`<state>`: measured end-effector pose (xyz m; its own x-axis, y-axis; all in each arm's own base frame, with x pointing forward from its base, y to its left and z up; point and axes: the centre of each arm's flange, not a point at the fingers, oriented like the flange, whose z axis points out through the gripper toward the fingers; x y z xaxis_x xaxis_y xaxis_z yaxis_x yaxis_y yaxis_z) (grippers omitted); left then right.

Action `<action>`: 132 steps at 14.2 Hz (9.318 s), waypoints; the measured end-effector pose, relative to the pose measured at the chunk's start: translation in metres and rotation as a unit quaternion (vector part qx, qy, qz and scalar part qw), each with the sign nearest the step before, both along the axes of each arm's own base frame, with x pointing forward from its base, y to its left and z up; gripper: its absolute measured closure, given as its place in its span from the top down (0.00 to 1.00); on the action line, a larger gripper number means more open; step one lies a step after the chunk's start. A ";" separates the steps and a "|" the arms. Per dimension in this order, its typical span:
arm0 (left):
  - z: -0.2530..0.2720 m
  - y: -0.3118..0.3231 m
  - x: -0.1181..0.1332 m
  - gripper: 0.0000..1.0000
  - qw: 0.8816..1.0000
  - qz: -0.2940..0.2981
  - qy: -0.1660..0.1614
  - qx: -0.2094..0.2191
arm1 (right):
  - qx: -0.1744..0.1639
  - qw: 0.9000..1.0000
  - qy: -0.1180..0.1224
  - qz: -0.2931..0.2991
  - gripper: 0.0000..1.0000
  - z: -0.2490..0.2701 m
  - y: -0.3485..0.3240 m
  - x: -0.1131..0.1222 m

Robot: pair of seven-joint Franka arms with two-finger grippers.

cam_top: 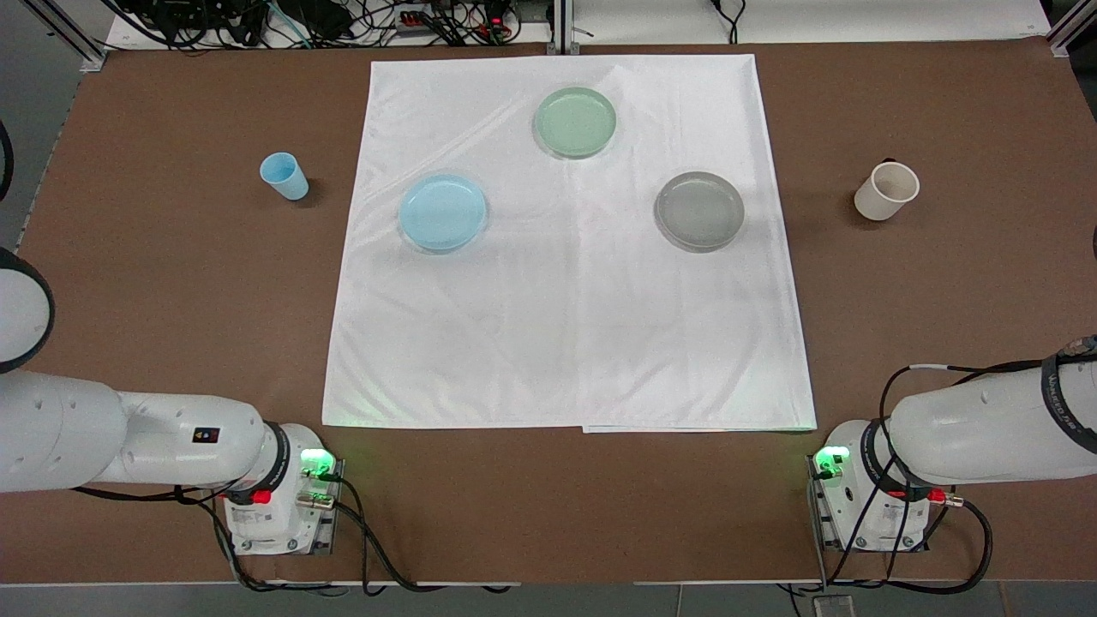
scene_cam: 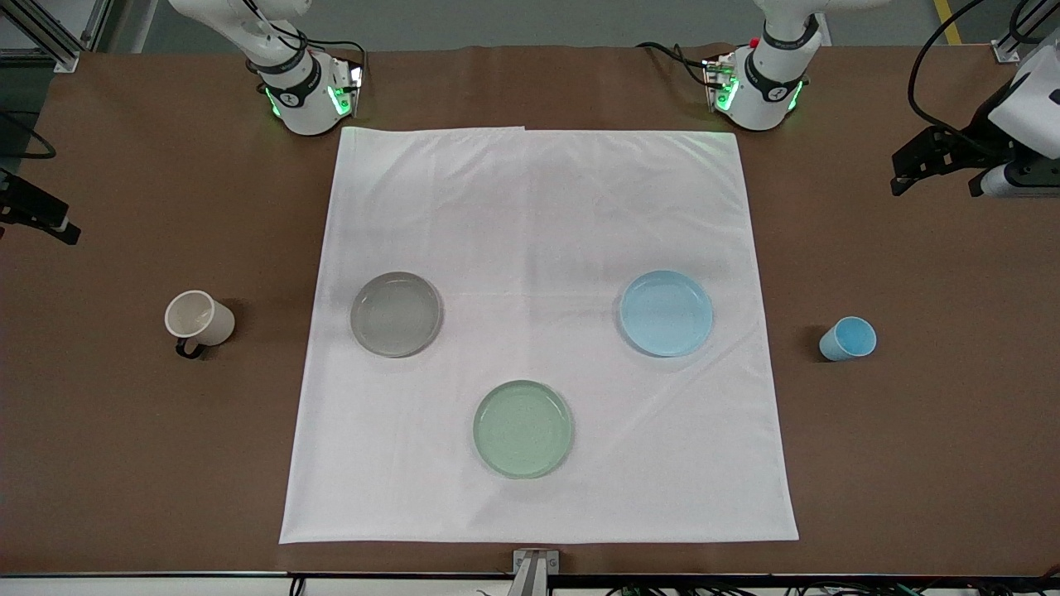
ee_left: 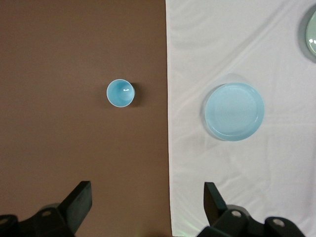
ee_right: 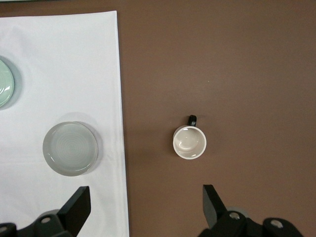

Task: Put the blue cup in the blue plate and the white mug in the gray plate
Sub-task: 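Move the left gripper down over the small blue cup, then grasp the blue cup with the left gripper while the right gripper reaches the mug, then carry the blue cup onto the blue plate with the left gripper, then release the cup and raise the left gripper while the right gripper grasps the mug, then carry the white mug onto the gray plate with the right gripper, then open the right gripper and withdraw it from the mug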

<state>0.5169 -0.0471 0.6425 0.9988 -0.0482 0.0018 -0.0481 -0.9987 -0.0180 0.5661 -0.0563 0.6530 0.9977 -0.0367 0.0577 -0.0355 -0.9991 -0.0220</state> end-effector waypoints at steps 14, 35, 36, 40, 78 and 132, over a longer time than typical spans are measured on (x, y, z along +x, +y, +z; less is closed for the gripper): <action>-0.161 0.098 0.090 1.00 0.998 0.044 0.042 0.034 | 0.000 1.000 0.001 0.000 1.00 -0.001 0.000 0.000; -0.394 0.103 0.100 0.04 0.999 0.012 0.039 -0.001 | 0.000 0.998 0.065 0.009 1.00 -0.078 0.011 0.039; -0.387 0.089 0.103 0.04 0.999 0.015 0.033 -0.004 | 0.000 0.997 0.074 0.008 1.00 -0.092 0.010 0.044; -0.343 0.002 0.105 0.04 0.999 0.040 0.026 -0.021 | -0.006 0.996 0.091 -0.007 1.00 -0.190 -0.010 0.076; 0.002 0.004 0.053 1.00 0.999 0.045 0.015 0.019 | -0.016 0.994 0.082 -0.066 0.19 -0.438 -0.101 0.057; -0.014 -0.023 0.044 1.00 1.000 0.014 0.005 -0.007 | 0.008 0.997 0.078 0.022 1.00 -0.141 0.254 0.048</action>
